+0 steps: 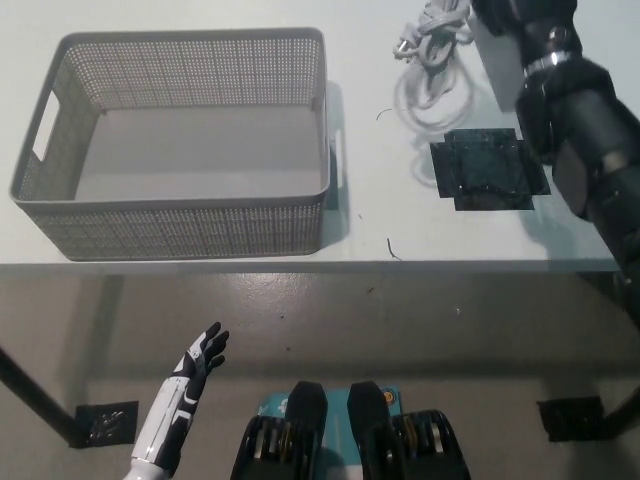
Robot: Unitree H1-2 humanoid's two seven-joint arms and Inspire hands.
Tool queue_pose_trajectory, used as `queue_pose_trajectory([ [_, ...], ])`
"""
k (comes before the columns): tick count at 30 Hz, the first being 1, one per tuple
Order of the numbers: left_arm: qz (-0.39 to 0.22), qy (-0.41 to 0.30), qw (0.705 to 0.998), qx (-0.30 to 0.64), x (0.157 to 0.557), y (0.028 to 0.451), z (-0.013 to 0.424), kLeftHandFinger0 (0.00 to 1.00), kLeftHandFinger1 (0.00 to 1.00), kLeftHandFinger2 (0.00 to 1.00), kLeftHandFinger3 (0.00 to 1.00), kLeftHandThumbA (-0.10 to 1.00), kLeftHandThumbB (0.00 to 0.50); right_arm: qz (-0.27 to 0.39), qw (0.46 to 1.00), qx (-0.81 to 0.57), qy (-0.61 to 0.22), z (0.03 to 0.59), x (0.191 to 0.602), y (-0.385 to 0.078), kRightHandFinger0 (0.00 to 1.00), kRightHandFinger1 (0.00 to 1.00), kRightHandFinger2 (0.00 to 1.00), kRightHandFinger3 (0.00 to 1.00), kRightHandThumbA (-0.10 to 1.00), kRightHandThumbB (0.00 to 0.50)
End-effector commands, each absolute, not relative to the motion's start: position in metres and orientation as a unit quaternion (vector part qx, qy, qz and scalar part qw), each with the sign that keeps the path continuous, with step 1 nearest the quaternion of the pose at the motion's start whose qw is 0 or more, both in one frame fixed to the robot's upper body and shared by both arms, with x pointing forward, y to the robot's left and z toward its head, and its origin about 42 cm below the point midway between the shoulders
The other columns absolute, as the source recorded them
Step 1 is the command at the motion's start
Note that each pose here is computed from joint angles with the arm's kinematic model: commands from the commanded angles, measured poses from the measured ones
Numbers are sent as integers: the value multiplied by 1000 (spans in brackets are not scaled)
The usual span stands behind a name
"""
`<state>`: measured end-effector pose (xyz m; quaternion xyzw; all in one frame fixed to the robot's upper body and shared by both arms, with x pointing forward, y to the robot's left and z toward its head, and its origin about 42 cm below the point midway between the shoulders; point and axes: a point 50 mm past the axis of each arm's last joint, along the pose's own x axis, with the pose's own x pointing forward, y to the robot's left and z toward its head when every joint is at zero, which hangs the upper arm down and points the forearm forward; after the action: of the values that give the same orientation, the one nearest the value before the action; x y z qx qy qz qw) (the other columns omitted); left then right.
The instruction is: Use the right hand to pick up a power strip and put it into a container on the left side
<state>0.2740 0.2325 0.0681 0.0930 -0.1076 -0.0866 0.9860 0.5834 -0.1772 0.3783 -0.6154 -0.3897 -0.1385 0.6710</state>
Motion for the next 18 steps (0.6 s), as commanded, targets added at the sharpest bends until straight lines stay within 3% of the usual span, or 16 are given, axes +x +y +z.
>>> queue_pose_trajectory([
  [1,-88,-148,981,86,275,238,83,1000,1000,1000,1000,1000,103,-255,608,-439,-610,549,553,-154,0,118,657,572,-100,87],
  [4,-88,-146,982,85,275,237,82,1000,1000,1000,1000,1000,92,-269,590,-413,-639,562,543,-135,0,73,656,572,-100,157],
  [5,-89,-146,982,86,275,238,82,1000,1000,1000,1000,1000,90,-272,583,-413,-645,565,541,-128,0,63,695,630,-100,175],
  [8,-88,-145,981,91,275,238,82,1000,1000,1000,1000,1000,95,-259,571,-414,-660,574,534,-107,0,31,679,660,-100,131],
  [11,-88,-144,981,92,272,237,81,1000,1000,1000,1000,1000,88,-226,579,-405,-670,579,528,-75,0,0,527,481,-100,138],
  [12,-89,-144,981,93,272,237,81,1000,1000,1000,1000,1000,94,-214,574,-403,-679,581,524,-61,0,0,489,462,-100,136],
  [13,-89,-145,981,93,272,237,81,1000,1000,1000,1000,1000,93,-198,575,-408,-681,583,522,-51,0,0,435,423,-100,214],
  [14,-90,-146,981,94,273,237,82,1000,1000,1000,1000,1000,92,-190,574,-414,-681,585,521,-42,0,0,390,477,-100,271],
  [16,-91,-149,980,94,275,238,84,1000,1000,1000,1000,1000,90,-173,570,-417,-686,587,516,-18,0,0,241,249,-100,209],
  [17,-91,-151,980,95,276,238,85,1000,1000,1000,1000,1000,87,-166,567,-427,-684,589,513,-4,0,0,211,188,-100,181],
  [18,-91,-151,980,96,275,238,85,1000,1000,1000,1000,1000,86,-154,565,-438,-683,589,510,9,0,0,289,200,-100,176],
])
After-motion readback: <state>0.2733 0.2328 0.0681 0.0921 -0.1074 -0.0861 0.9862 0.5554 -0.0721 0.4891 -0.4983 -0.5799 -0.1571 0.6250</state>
